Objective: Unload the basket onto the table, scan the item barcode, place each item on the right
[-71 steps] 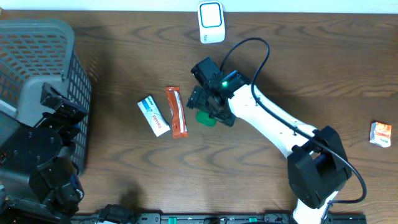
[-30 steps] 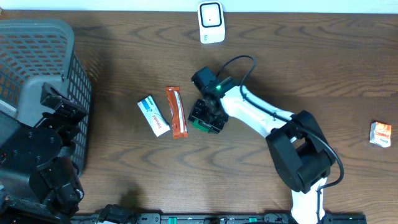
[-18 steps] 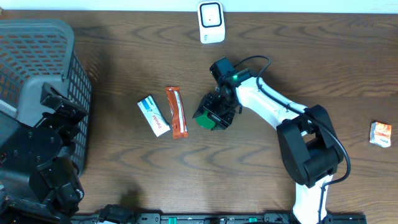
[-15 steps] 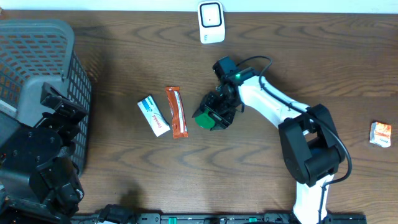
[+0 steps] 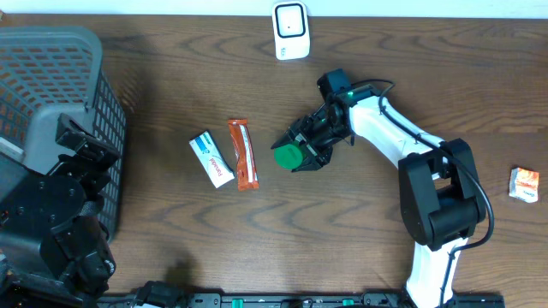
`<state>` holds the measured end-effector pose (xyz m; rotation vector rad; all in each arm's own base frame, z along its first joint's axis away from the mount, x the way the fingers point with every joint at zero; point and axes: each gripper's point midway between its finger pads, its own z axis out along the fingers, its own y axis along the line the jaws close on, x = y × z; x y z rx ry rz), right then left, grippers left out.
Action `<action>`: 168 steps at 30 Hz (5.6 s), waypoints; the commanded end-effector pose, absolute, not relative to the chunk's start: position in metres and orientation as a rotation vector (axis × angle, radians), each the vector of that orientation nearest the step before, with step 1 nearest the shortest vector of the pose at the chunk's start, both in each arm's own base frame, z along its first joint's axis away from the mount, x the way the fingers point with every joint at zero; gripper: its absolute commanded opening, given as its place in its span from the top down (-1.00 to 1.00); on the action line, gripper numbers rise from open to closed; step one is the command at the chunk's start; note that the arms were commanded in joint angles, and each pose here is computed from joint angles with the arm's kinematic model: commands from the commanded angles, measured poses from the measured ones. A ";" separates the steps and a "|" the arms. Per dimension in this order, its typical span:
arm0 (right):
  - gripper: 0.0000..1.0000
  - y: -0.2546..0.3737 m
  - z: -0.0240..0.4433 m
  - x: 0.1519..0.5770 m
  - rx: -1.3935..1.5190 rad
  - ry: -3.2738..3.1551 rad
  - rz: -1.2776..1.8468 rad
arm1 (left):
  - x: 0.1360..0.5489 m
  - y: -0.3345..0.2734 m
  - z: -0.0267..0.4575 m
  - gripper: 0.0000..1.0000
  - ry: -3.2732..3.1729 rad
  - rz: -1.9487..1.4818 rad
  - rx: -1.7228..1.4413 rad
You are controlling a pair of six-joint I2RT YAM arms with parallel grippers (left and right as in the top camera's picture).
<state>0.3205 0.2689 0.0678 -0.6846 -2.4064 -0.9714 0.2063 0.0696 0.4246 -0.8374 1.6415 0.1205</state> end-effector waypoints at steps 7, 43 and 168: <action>-0.03 0.269 0.073 0.302 -0.684 -2.307 -0.947 | 0.205 0.073 0.424 -0.99 1.642 0.150 -0.835; -0.11 0.313 0.054 0.261 -0.574 -2.153 -1.007 | 0.205 0.073 0.424 -0.99 1.642 0.150 -0.835; -0.54 0.337 0.026 0.210 -0.526 -3.227 -0.148 | 0.205 0.073 0.424 -0.99 1.642 0.150 -0.835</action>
